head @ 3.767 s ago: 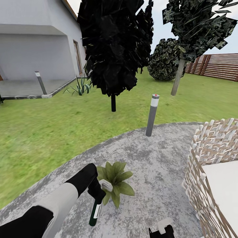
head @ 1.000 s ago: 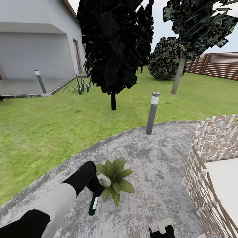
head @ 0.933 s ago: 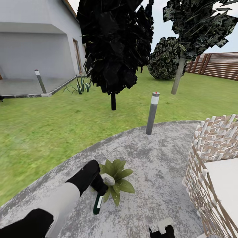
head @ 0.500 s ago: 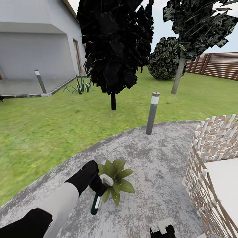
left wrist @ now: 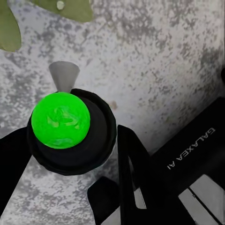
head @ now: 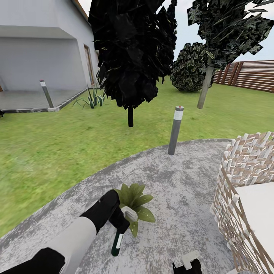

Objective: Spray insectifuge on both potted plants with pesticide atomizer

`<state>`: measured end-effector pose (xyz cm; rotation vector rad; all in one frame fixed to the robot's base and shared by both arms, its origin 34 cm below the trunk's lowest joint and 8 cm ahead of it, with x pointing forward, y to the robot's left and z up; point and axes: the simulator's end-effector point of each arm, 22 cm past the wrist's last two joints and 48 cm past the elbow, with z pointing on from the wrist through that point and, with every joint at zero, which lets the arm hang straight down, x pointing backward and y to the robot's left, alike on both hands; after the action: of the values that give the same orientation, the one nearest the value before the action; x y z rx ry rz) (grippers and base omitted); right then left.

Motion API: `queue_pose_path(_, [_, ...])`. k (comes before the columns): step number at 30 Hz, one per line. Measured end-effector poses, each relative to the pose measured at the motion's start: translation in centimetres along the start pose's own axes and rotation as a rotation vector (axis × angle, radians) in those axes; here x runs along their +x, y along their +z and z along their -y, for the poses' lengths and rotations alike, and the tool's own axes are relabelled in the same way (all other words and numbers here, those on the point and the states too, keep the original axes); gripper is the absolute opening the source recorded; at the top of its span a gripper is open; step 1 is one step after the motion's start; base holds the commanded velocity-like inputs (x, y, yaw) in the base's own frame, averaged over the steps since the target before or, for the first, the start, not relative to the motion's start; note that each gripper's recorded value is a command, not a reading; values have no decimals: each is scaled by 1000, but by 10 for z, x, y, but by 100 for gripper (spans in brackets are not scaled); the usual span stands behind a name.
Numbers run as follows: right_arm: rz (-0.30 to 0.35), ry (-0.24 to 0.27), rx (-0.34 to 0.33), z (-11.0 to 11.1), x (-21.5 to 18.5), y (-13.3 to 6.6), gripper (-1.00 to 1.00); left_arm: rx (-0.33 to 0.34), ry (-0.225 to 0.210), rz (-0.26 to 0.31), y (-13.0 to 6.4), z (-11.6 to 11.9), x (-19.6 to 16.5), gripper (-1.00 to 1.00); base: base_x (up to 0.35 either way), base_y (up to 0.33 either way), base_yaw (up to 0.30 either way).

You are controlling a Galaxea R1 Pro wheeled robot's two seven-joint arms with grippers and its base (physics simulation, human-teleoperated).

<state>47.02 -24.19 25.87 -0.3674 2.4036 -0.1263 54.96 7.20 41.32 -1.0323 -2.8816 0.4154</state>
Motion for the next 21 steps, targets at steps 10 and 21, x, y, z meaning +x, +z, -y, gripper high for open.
queue_pose_path(10, [0,0,0,0,0,0,100,10,-3,-23,11,0,13,-100,0,0,0])
queue_pose_path(21, [0,3,1,-1,0,0,100,6,-4,-26,12,-3,17,-100,0,0,-133])
